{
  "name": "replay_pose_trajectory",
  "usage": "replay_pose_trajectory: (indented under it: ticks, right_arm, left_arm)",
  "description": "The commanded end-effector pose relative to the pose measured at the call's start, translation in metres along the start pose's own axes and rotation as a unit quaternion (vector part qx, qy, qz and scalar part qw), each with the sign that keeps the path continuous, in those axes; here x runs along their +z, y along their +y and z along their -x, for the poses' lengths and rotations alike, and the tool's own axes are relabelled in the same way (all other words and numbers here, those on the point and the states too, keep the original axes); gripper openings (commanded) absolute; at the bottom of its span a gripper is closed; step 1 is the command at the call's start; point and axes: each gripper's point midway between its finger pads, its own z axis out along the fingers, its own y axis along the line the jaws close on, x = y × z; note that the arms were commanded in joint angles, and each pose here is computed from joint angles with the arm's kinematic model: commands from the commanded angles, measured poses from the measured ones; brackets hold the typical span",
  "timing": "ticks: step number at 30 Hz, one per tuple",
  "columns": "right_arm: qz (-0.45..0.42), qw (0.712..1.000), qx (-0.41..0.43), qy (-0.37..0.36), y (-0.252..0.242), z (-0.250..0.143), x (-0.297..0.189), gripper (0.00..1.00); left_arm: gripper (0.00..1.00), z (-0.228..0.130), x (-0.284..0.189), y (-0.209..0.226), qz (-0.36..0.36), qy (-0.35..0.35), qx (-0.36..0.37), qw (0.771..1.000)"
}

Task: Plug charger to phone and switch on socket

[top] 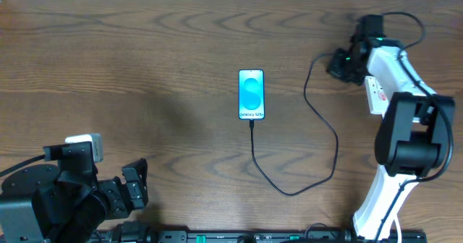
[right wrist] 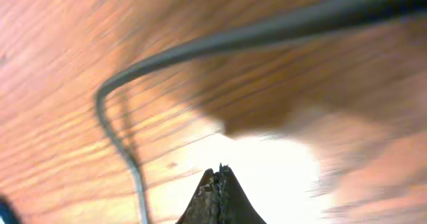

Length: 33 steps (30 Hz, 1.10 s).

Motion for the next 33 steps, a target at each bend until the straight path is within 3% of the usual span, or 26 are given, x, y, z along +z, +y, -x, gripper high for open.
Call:
replay_pose_trajectory:
  ticks: [1, 7, 12, 17, 19, 20, 21, 23, 25, 33]
  right_arm:
    - [-0.014, 1.0, 0.004, 0.019, -0.008, -0.01, 0.008, 0.01]
    - [-0.111, 0.993, 0.033, -0.03, -0.044, 0.004, -0.033, 0.01]
    - [-0.098, 0.987, 0.103, -0.078, -0.05, 0.009, -0.107, 0.01]
    - [-0.084, 0.981, 0.111, -0.136, -0.05, 0.011, -0.173, 0.01]
    - [-0.095, 0.974, 0.112, -0.175, -0.053, 0.016, -0.198, 0.24]
    - [-0.078, 0.972, 0.111, -0.192, -0.047, 0.019, -0.209, 0.51]
    - [-0.065, 0.971, 0.109, -0.201, -0.043, 0.022, -0.213, 0.38]
    - [-0.06, 0.968, 0.14, -0.198, -0.044, 0.021, -0.211, 0.01]
    - [-0.063, 0.942, 0.282, -0.169, -0.06, 0.008, -0.198, 0.01]
    - [-0.077, 0.904, 0.404, -0.116, -0.093, 0.008, -0.154, 0.01]
  left_arm:
    - [0.95, 0.002, -0.003, 0.002, 0.006, -0.007, 0.004, 1.0]
    - [0.94, 0.002, -0.003, 0.002, 0.006, -0.007, 0.004, 1.0]
    - [0.94, 0.002, -0.003, 0.002, 0.006, -0.007, 0.004, 1.0]
    - [0.94, 0.002, -0.003, 0.002, 0.006, -0.007, 0.004, 1.0]
    - [0.94, 0.002, -0.003, 0.002, 0.006, -0.007, 0.004, 1.0]
    - [0.94, 0.002, -0.003, 0.002, 0.006, -0.007, 0.004, 1.0]
    - [0.94, 0.002, -0.003, 0.002, 0.006, -0.007, 0.004, 1.0]
    - [0.94, 0.002, -0.003, 0.002, 0.006, -0.007, 0.004, 1.0]
    - [0.94, 0.002, -0.003, 0.002, 0.006, -0.007, 0.004, 1.0]
    - [0.94, 0.002, -0.003, 0.002, 0.006, -0.007, 0.004, 1.0]
